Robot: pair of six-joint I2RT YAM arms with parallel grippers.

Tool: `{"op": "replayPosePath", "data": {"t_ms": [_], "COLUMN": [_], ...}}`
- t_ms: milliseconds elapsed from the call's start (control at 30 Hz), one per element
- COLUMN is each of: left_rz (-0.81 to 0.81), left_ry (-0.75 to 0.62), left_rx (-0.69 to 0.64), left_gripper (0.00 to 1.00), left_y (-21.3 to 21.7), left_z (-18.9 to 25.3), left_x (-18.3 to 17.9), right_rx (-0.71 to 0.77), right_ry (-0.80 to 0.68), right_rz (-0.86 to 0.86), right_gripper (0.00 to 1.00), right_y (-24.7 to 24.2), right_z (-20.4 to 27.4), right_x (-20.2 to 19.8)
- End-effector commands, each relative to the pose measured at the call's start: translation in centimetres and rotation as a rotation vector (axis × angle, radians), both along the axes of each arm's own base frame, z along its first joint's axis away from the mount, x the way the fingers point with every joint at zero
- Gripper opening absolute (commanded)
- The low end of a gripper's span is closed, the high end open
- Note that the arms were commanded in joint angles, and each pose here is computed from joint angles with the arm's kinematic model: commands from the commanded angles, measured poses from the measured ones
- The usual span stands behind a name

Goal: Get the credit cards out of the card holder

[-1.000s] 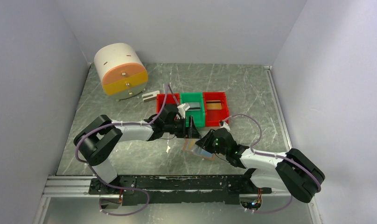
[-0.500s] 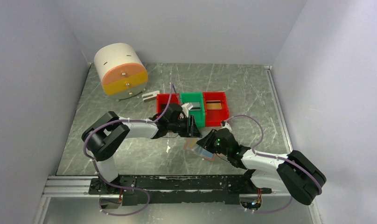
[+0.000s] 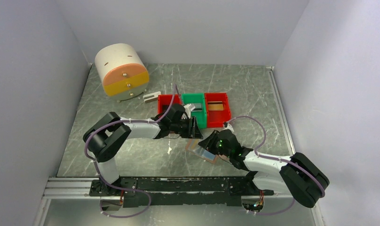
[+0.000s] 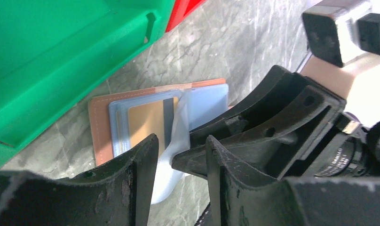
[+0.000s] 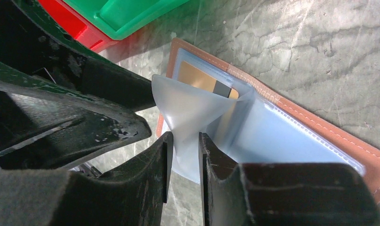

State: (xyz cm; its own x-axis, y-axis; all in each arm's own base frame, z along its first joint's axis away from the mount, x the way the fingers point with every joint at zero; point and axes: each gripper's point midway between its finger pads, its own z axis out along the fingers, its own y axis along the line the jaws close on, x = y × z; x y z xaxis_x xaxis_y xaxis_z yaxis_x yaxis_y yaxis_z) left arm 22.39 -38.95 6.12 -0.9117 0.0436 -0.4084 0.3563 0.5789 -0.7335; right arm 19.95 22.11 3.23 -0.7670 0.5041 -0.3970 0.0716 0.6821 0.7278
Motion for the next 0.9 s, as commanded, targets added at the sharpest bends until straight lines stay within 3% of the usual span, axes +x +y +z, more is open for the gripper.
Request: {"op": "replayPosePath", "data": {"t_ms": [0, 333, 533, 733, 867], "left_rz": [-0.015, -0.054, -0.059, -0.006, 0.052], "left_ry": [-0.021, -0.015, -0.028, -0.019, -0.01], "left_rx": [0.043, 0.011, 0.011, 0.048, 0.089], "left_gripper": [0.48, 0.29, 0.09, 0.09, 0.09], "left_y": [-0.2, -0.7, -0.6, 1.2, 3.2], "left_z": [-0.7, -0.5, 0.2, -0.1, -0.5], "left_x": [0.4, -0.5, -0.6, -1.2, -1.9], "right_rx": [0.0, 0.0, -0.01, -0.025, -0.044], "right_ry": [0.003, 0.001, -0.003, -0.062, -0.08], "right_rz": [-0.008, -0.016, 0.005, 0.024, 0.012], "right_gripper": [0.3, 0.32, 0.38, 0.54, 0.58], "right_y": [-0.3, -0.5, -0.1, 0.0, -0.5], "right_z": [-0.2, -0.1, 0.5, 3.3, 4.1], "right_x": [0.0, 0.1, 0.3, 1.0, 1.1]}}
